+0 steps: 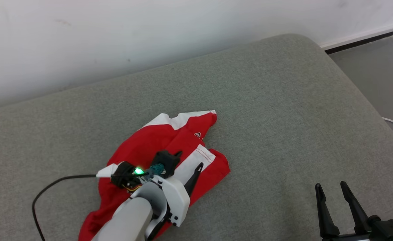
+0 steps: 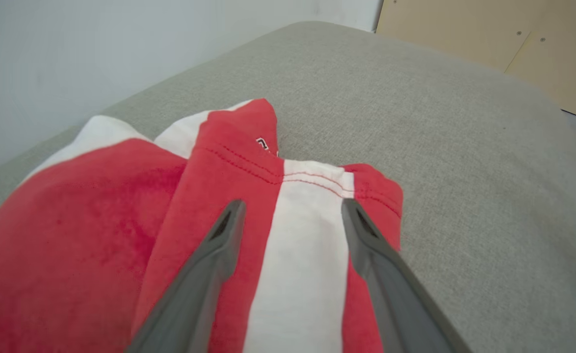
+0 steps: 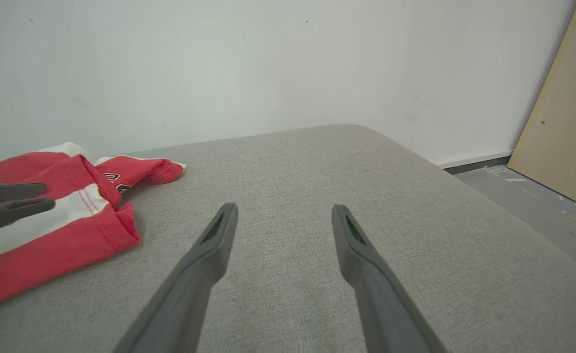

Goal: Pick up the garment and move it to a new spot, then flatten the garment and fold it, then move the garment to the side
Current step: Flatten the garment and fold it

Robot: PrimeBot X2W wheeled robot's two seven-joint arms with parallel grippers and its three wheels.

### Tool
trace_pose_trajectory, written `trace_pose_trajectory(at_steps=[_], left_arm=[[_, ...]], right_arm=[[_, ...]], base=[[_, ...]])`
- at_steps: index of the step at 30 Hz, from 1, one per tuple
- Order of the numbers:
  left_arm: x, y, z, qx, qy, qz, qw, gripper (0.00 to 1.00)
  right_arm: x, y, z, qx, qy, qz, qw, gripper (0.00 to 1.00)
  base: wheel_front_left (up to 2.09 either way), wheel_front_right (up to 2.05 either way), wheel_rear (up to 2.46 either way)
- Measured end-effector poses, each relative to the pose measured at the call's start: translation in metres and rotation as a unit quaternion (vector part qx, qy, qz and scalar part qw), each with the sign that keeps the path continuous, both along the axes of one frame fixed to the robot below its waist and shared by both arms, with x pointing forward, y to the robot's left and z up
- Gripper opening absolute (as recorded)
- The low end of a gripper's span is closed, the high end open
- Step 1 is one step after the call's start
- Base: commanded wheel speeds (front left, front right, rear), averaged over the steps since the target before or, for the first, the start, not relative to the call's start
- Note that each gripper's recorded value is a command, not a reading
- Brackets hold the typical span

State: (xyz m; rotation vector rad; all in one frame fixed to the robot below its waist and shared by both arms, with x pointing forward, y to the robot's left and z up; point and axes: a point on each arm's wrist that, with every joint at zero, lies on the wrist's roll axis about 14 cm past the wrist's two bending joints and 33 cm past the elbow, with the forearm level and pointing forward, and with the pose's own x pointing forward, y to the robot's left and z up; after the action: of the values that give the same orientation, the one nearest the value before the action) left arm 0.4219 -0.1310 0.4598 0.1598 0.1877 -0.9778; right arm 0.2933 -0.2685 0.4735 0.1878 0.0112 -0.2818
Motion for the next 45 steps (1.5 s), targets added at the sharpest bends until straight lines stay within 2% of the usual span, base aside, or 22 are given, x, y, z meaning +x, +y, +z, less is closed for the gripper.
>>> trace_pose_trajectory(at_steps=[4,5,6,7,10,14,20,29,40,45], left_arm=[[0.005,-0.004,-0.014,0.022,0.007,-0.005,1.0,1.0],[0.007,-0.004,-0.017,0.025,0.01,-0.003,1.0,0.93],[0.008,-0.003,-0.021,0.031,0.012,-0.003,0.999,0.69],[0.008,-0.003,-0.025,0.037,0.014,-0.003,0.999,0.54],[0.009,0.0,-0.035,0.051,0.023,-0.001,0.998,0.38],[0.01,0.002,-0.042,0.058,0.028,-0.001,0.998,0.0],[0.008,0.001,-0.047,0.056,0.04,-0.002,0.998,0.0],[-0.001,-0.003,-0.037,0.023,0.046,-0.006,0.999,0.0],[-0.045,-0.01,-0.04,-0.001,0.076,-0.036,0.996,0.0],[-0.073,-0.022,-0.032,-0.029,0.09,-0.062,0.994,0.0]], right_arm=[[0.001,-0.004,0.0,0.0,0.002,-0.007,1.0,1.0],[0.002,-0.005,0.0,0.0,0.001,-0.009,1.0,1.0],[0.002,-0.006,0.001,-0.001,0.001,-0.01,1.0,1.0],[0.002,-0.006,0.0,-0.001,0.002,-0.011,1.0,1.0],[0.002,-0.007,-0.001,0.0,0.005,-0.012,1.0,1.0],[0.004,-0.007,-0.001,-0.001,0.005,-0.013,1.0,1.0],[0.007,-0.006,-0.002,0.003,0.005,-0.01,1.0,1.0],[0.01,-0.004,0.002,0.004,-0.003,-0.004,1.0,1.0],[0.009,0.002,0.005,0.004,-0.011,0.005,1.0,1.0],[0.007,0.004,0.005,0.002,-0.012,0.008,1.0,1.0]], base=[[0.0,0.0,0.0],[0.0,0.0,0.0],[0.0,0.0,0.0],[0.0,0.0,0.0],[0.0,0.0,0.0],[0.0,0.0,0.0],[0.0,0.0,0.0],[0.0,0.0,0.0],[0.0,0.0,0.0],[0.0,0.0,0.0]])
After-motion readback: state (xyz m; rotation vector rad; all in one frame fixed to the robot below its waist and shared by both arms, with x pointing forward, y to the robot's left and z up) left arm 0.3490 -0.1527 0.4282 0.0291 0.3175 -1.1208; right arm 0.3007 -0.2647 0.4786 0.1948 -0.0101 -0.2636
